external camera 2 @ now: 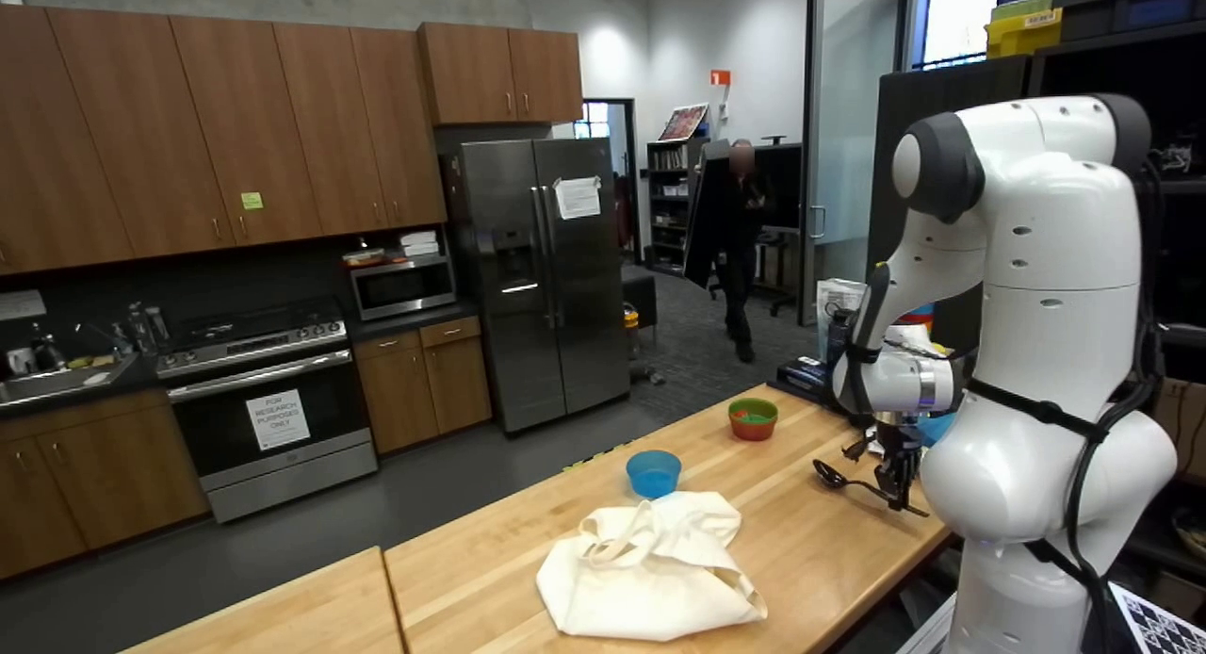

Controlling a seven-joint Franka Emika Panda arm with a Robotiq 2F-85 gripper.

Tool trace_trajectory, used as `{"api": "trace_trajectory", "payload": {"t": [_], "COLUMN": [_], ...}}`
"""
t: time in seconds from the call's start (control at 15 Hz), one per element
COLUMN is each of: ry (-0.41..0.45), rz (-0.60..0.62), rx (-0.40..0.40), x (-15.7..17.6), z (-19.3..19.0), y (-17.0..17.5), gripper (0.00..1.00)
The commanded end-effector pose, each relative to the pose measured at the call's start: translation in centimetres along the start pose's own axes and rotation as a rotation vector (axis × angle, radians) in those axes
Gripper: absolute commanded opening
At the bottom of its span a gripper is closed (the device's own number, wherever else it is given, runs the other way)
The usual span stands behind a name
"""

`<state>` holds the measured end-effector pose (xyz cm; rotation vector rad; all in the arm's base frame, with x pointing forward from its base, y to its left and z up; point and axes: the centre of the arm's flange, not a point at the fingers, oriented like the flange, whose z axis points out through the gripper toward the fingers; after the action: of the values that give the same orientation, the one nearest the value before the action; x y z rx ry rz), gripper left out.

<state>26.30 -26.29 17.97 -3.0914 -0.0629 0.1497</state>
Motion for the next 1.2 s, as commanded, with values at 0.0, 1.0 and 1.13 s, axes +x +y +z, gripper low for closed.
{"api": "trace_trajectory", "payload": {"t": [0.0, 1.0, 1.13], "ry": [0.010, -0.085, -0.056], "rz": [0.047, 0.100, 0.121], "rx": [-0.019, -0.331, -0.345], "x": [-2.7, -2.5, -1.4], "z": [-5.0, -16.0, -17.0], "y": [-0.2, 2.5, 3.4], "gripper": [0.06, 0.06, 0.06]}}
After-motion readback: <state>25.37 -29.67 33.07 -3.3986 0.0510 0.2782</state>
